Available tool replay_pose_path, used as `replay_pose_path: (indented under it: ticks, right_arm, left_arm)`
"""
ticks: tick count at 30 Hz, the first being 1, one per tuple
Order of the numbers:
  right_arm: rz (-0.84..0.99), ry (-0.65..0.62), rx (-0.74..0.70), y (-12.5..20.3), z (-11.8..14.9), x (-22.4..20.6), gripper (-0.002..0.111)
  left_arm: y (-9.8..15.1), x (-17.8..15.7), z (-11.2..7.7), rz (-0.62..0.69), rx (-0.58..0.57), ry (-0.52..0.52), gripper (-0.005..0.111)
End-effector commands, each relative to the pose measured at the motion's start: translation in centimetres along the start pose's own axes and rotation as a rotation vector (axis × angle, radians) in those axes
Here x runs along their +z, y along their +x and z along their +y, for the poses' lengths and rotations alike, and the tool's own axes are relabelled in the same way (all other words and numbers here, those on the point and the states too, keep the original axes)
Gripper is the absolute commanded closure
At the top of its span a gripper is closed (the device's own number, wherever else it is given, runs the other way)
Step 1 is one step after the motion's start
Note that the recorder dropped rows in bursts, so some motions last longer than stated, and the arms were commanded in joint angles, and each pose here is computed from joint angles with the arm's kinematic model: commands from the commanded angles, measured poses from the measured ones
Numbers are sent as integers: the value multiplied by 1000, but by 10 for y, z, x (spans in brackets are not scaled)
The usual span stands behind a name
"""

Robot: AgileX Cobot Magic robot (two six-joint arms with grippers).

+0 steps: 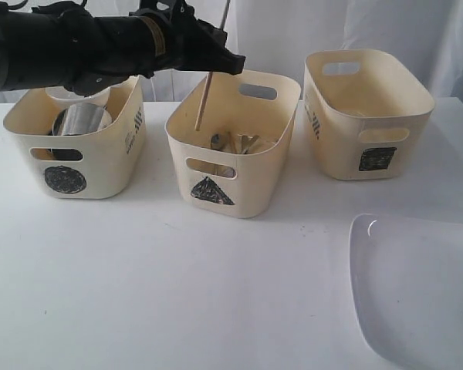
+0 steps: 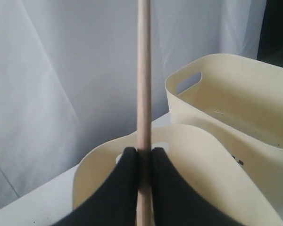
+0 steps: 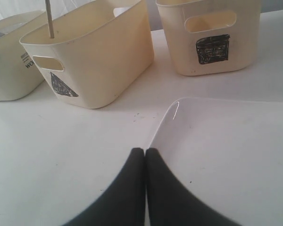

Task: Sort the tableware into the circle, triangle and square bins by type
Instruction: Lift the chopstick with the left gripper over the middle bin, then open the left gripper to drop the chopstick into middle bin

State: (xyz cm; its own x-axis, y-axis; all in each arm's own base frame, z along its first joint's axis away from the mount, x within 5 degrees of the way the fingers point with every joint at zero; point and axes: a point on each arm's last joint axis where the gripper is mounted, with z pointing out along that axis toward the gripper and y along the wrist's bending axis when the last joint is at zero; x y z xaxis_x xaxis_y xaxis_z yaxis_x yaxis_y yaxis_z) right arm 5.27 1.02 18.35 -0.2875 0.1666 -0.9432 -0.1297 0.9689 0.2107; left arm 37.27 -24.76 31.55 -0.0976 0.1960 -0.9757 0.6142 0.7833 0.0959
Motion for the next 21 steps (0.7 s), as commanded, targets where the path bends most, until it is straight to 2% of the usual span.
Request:
replay_pose_path:
  ticks: [1,6,8,14,21]
  right_arm:
    - [-6,6,2,1,-1,0,108]
    - [-6,6,2,1,-1,0,108]
    - [-6,6,2,1,-1,0,108]
    - [-6,6,2,1,-1,0,108]
    - [-6,6,2,1,-1,0,108]
  left_arm:
    - [-5,-2,-3,-15,-9,4,95]
    - [-5,-2,-4,-7,-13,1,63]
    - [-6,-2,-6,-6,-15,5,56]
    - [-13,-24,-10,18,-41,-11,59]
    - [5,-100,-13,90,-104,-29,63]
